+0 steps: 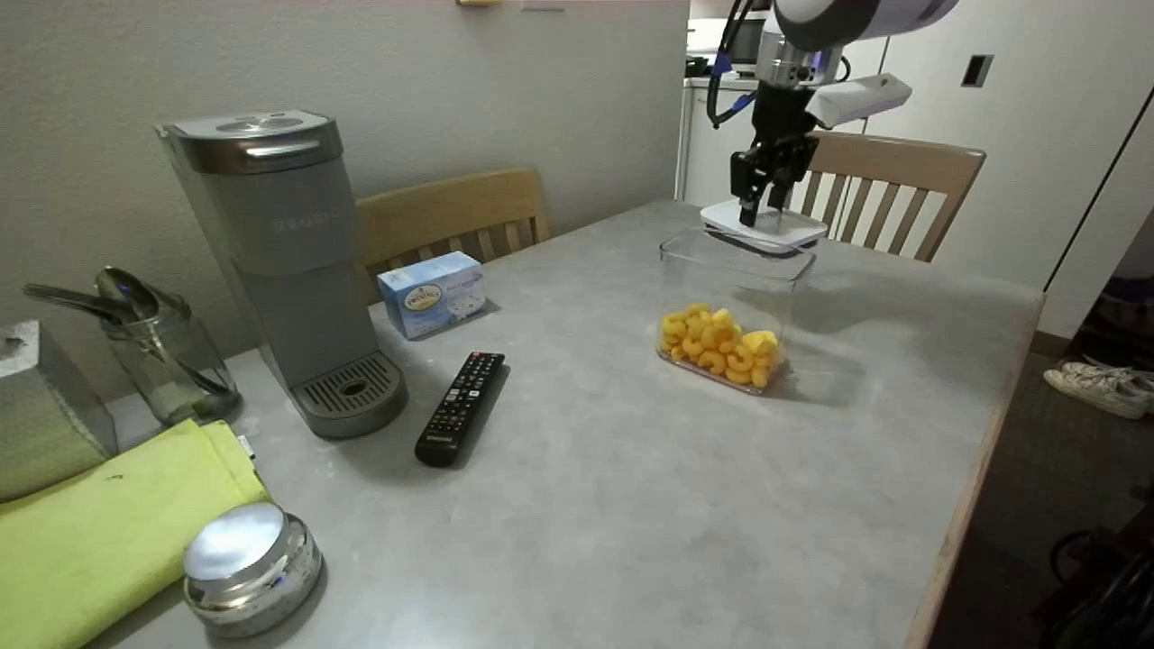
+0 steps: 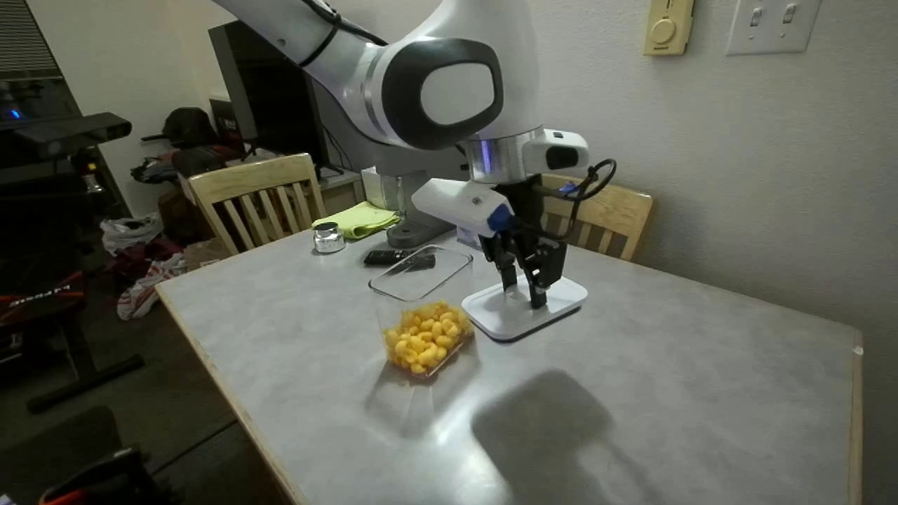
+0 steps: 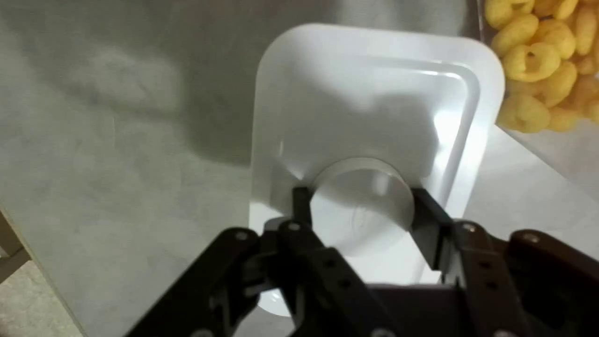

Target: Pick up the white lid and put it on the table. Pick up the white lid and put it back on the container.

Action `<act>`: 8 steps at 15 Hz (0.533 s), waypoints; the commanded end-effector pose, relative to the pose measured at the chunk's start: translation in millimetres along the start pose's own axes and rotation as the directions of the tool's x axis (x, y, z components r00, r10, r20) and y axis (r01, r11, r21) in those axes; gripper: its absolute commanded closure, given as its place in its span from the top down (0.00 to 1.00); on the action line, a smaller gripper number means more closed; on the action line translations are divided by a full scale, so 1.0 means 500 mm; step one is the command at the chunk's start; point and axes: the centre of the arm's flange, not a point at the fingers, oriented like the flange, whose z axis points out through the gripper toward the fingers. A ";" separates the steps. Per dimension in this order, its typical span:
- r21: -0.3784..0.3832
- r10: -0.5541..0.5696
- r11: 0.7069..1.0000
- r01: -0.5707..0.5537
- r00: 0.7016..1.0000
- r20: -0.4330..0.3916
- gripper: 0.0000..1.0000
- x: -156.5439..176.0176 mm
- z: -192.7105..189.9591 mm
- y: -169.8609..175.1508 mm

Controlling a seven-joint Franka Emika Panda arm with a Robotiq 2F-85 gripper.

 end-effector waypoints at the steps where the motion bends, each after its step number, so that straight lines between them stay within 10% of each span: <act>1: 0.013 -0.075 0.997 0.075 0.997 -0.001 0.29 -0.005 -0.052 0.005; 8: 0.025 -0.211 0.977 0.212 0.977 -0.036 0.29 0.006 -0.108 -0.010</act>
